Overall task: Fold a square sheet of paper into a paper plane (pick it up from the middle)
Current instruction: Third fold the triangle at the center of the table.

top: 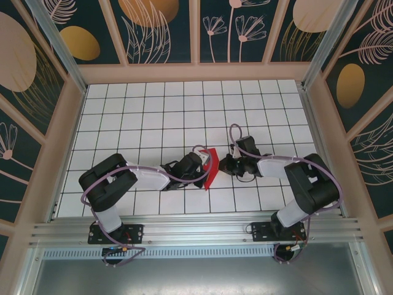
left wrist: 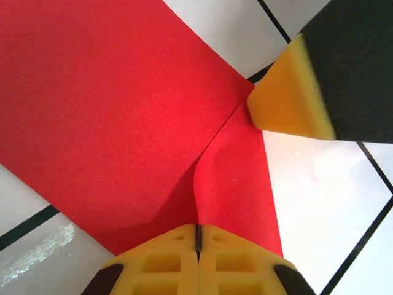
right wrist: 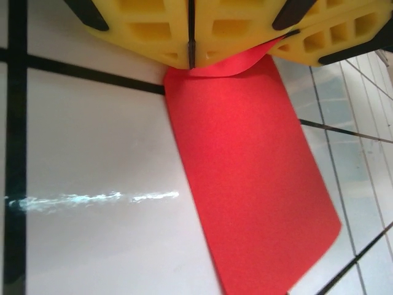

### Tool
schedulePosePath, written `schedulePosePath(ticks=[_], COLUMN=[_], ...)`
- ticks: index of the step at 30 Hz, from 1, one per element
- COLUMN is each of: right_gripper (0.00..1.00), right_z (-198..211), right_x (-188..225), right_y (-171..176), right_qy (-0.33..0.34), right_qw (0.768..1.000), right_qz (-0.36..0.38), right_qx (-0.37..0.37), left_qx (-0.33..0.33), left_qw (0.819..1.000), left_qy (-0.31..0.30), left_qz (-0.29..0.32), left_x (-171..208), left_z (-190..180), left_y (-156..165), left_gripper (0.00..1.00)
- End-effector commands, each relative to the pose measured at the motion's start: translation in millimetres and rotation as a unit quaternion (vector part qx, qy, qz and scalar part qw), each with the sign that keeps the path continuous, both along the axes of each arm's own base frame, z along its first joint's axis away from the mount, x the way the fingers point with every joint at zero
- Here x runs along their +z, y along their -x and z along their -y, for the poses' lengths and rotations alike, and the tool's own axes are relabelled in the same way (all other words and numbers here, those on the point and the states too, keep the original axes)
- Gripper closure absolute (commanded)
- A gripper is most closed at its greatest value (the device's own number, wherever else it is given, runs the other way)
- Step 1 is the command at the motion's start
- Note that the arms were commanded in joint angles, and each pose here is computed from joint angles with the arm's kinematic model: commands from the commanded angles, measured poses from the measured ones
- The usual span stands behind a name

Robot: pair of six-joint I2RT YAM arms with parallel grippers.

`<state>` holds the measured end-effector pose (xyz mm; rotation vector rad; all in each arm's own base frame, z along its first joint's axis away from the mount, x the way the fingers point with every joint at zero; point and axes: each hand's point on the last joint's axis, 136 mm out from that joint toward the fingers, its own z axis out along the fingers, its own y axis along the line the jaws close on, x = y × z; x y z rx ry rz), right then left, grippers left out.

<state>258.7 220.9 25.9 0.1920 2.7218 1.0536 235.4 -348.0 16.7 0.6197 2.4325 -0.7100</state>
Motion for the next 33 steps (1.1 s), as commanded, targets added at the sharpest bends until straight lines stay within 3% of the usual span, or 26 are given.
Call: schedulePosePath(ticks=[1,15,27,33], right_gripper=[0.90,0.91,0.90,0.90], right_z=[-7.0,-14.5,-29.9,-26.9], right_x=[20.5,-17.8,17.7,-8.5], right_y=[5.6,31.6,38.7,46.3], right_qy=[-0.022,-0.006,-0.039,-0.018], right_qw=[1.000,0.999,0.999,1.000], right_qz=[0.013,-0.030,0.004,-0.018], right_qx=[0.005,0.010,0.022,0.010], left_qx=[0.005,0.005,0.011,0.010], left_qw=[1.000,1.000,1.000,1.000], left_qy=[-0.003,-0.004,-0.003,0.001], left_qz=[-0.012,-0.014,-0.010,-0.010], left_x=[-5.6,-6.2,-2.8,-1.2], left_z=[-6.2,-5.6,-7.4,-5.6], left_y=[2.7,2.3,1.5,1.0], left_gripper=[0.98,0.98,0.98,0.98])
